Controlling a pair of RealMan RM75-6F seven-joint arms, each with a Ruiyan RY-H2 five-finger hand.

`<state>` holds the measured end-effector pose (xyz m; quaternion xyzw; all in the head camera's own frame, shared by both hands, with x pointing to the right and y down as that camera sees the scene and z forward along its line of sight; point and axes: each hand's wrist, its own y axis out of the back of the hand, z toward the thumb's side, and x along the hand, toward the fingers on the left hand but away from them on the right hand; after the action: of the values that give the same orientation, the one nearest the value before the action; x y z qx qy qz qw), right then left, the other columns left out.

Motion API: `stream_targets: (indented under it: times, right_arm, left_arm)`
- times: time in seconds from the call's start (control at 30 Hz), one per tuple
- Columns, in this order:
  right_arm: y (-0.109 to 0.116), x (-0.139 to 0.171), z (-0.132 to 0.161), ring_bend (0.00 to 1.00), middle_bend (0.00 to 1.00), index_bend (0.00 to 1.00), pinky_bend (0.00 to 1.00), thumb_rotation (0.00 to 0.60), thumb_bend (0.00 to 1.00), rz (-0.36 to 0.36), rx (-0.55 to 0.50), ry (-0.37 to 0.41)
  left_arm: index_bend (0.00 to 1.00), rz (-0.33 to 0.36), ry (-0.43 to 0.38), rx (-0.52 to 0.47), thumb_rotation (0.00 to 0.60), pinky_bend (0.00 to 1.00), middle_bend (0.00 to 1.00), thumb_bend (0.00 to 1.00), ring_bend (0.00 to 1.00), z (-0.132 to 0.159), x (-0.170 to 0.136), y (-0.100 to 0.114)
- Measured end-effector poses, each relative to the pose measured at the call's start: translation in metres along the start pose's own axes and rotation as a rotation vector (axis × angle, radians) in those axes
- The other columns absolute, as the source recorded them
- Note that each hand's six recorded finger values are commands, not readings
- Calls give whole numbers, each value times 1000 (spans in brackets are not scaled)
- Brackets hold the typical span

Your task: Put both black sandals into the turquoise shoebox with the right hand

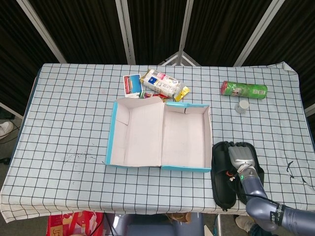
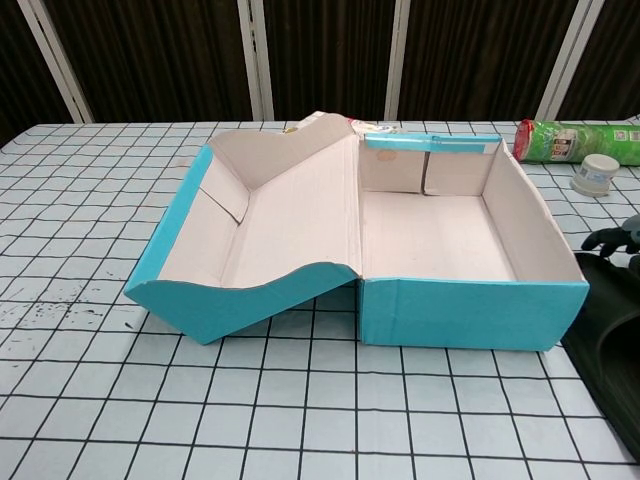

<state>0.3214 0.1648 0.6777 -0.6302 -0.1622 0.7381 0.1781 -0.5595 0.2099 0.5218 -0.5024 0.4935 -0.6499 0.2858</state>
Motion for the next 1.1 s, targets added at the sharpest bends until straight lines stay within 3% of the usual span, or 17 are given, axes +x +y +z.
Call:
stream_targets:
  times: [0.33, 0.67, 1.1]
  right_arm:
    - [3, -5, 7, 87, 283, 255, 0, 600, 96, 26, 0, 15]
    - [4, -4, 9, 87, 281, 257, 0, 600, 97, 58, 25, 10]
    - [10, 11, 14, 49, 137, 169, 0, 600, 97, 174, 90, -5]
  left_arm:
    - [134, -3, -1, 5, 600, 92, 45, 374, 0, 1, 0, -1]
    - [134, -8, 1, 4, 600, 92, 44, 373, 0, 1, 1, -2]
    - [134, -10, -4, 4, 600, 93, 45, 373, 0, 2, 1, -3]
